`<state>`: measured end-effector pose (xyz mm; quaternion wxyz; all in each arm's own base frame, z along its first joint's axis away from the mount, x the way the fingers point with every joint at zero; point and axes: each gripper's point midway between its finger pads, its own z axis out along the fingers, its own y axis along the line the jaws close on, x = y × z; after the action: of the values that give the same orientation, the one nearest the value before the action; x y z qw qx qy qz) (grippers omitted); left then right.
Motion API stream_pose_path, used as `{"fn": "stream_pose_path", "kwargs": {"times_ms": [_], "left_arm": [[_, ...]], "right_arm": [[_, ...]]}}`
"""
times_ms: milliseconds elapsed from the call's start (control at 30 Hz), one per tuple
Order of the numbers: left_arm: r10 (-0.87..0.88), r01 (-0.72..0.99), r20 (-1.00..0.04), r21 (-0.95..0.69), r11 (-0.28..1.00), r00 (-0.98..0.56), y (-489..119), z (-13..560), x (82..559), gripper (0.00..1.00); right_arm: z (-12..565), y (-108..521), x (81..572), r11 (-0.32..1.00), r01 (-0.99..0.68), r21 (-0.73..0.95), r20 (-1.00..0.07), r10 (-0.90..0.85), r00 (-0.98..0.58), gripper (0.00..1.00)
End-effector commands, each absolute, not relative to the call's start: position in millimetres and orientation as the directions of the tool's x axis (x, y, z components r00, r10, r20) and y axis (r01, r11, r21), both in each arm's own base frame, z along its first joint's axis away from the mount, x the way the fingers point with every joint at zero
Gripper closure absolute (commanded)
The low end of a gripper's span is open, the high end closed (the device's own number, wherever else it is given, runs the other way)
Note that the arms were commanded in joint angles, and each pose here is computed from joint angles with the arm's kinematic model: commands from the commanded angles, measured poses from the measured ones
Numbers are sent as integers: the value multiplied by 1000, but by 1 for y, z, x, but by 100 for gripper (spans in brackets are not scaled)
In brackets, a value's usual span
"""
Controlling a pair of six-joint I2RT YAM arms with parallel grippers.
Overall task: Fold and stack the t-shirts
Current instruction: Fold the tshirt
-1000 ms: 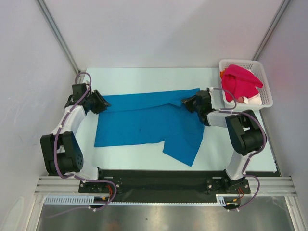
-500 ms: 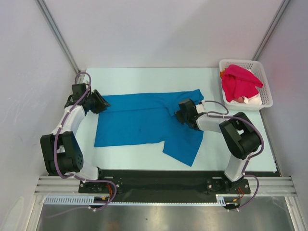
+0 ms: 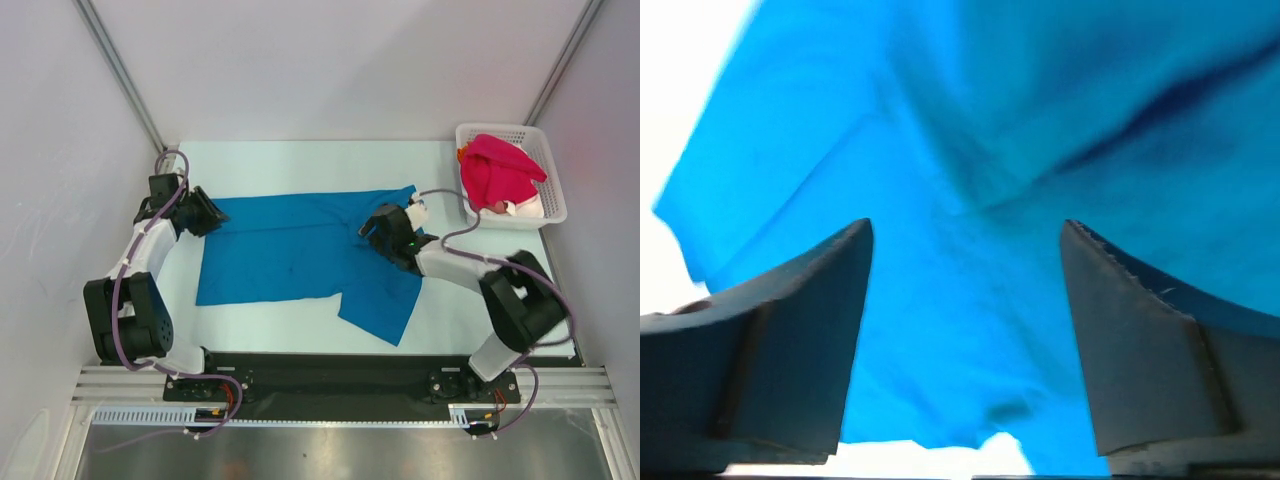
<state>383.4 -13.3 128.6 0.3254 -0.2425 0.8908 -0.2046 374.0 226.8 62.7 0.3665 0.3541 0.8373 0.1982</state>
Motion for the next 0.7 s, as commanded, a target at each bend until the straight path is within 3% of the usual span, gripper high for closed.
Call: {"fn": "stream_pose_path", "kwargs": {"times_ms": [0,133,233,367,600,633,667], "left_arm": [[-577,-280,-502,-547,789,-644,-12,142,398,59],[-617,-281,-458,-608,743,-640,-19,152,421,60],[-632,-302,-448,-608,734,-632,-16,150,441,60],[-637,-325,-413,-607,725,-651,-14,137,461,60],[-639,-379,-346,-579,722,-687,-4,92,482,61],[-638,-388,-332,-575,721,-694,-3,83,484,61],[-642,-394,-325,-575,717,-694,0,79,486,61]], "right_arm": [[132,183,389,893,170,417,-770,446,-455,19],[135,140,421,956,31,293,-853,275,-444,22],[131,123,455,964,-16,266,-855,228,-466,30],[124,112,496,967,-33,251,-860,207,-467,37],[104,105,550,970,-5,244,-853,212,-477,39],[107,105,556,969,-8,246,-857,214,-468,42],[104,105,559,969,-8,249,-857,216,-469,51]]}}
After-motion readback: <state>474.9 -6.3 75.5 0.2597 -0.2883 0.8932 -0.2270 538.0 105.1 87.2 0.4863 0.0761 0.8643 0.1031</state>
